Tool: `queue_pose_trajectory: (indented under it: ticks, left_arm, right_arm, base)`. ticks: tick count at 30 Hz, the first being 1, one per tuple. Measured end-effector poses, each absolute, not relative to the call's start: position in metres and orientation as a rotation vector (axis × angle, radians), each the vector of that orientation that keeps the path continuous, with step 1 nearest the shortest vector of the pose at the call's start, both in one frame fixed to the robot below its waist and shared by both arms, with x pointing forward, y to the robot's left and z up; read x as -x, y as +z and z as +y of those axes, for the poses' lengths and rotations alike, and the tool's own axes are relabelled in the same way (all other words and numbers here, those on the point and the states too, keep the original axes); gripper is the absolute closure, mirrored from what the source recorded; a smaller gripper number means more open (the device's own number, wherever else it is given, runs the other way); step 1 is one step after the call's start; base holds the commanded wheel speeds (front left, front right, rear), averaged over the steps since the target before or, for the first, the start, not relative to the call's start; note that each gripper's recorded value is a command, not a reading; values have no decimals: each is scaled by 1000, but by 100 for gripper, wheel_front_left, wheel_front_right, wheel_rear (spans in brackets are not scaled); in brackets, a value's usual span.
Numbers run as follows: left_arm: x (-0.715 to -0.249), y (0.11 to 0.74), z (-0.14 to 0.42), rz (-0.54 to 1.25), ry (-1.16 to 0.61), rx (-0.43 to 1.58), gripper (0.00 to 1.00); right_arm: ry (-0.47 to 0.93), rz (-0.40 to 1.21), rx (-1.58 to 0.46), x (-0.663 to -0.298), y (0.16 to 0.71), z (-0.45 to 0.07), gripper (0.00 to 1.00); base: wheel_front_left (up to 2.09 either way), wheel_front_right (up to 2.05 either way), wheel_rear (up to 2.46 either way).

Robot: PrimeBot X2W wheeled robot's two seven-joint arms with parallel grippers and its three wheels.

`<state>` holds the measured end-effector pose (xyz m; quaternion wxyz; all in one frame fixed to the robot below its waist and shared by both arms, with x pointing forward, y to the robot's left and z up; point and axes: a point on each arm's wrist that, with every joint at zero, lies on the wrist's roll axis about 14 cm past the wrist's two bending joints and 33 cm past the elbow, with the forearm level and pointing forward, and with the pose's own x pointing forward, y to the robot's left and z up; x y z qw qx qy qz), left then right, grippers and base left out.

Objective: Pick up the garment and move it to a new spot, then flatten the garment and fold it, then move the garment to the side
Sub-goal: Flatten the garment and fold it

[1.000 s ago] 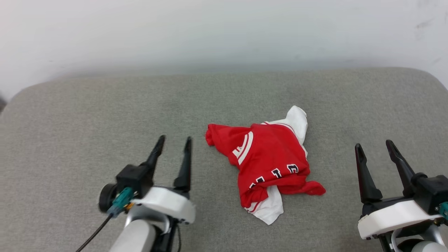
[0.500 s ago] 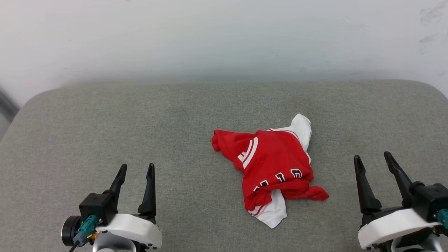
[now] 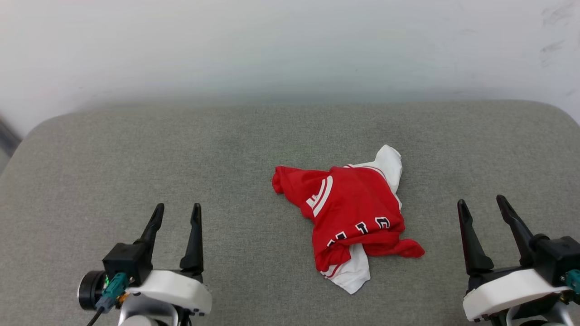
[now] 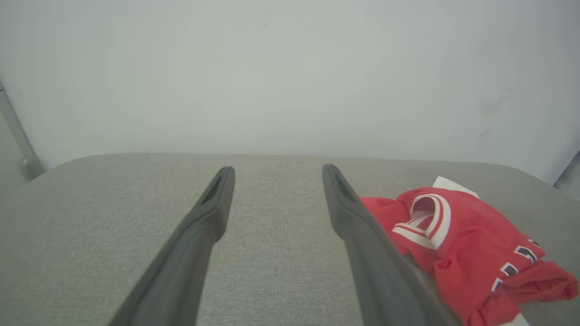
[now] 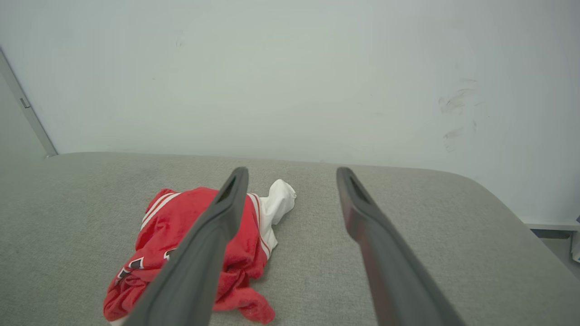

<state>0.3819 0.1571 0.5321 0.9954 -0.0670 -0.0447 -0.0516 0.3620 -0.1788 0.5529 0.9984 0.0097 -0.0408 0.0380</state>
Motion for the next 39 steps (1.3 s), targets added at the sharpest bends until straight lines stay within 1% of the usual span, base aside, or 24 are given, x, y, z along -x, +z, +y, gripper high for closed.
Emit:
queue_pose_trajectory:
  ticks: [3,6,9,11,16,18,22,26,27,28,29,30,34,39]
  left_arm:
    - [-390,542,144,-104,-152,114,0]
    - [-401,553,114,-96,-254,106,0]
    - [-406,544,75,-3,-383,110,0]
    - [-405,527,50,95,-477,85,0]
    - [-378,468,0,401,-688,35,0]
    - [-371,449,-7,495,-725,16,0]
    - [-366,424,-11,605,-757,-29,0]
    - [-369,413,-16,656,-778,-46,0]
    - [-370,411,-18,668,-782,-49,6]
    - [-370,409,-18,680,-785,-56,53]
    - [-371,407,-19,688,-788,-58,84]
    - [-372,406,-20,692,-790,-59,100]
    - [-386,413,-19,646,-773,-59,100]
    - [-418,445,4,491,-679,-82,100]
  right_arm:
    - [72,-80,-20,-365,552,-180,0]
    - [75,-74,-19,-371,550,-179,0]
    - [87,-63,-21,-378,546,-175,0]
    - [91,-58,-22,-381,544,-174,0]
    - [78,-41,-26,-384,537,-178,0]
    - [66,-34,-28,-385,534,-182,0]
    - [41,-20,-33,-386,527,-190,0]
    - [23,-9,-41,-385,521,-196,0]
    - [19,-9,-42,-386,521,-197,0]
    - [15,-12,-46,-386,521,-199,0]
    - [11,-13,-48,-386,520,-200,0]
    - [7,-9,-49,-385,519,-201,0]
    - [-7,-8,-56,-384,516,-205,0]
    - [-14,-11,-62,-384,515,-208,0]
  base:
    - [0,0,0]
    - [0,0,0]
    - [0,0,0]
    - [0,0,0]
    - [0,0,0]
    - [0,0,0]
    - [0,0,0]
    - [0,0,0]
    - [0,0,0]
    - [0,0,0]
    - [0,0,0]
    - [0,0,0]
    - [0,0,0]
    - [0,0,0]
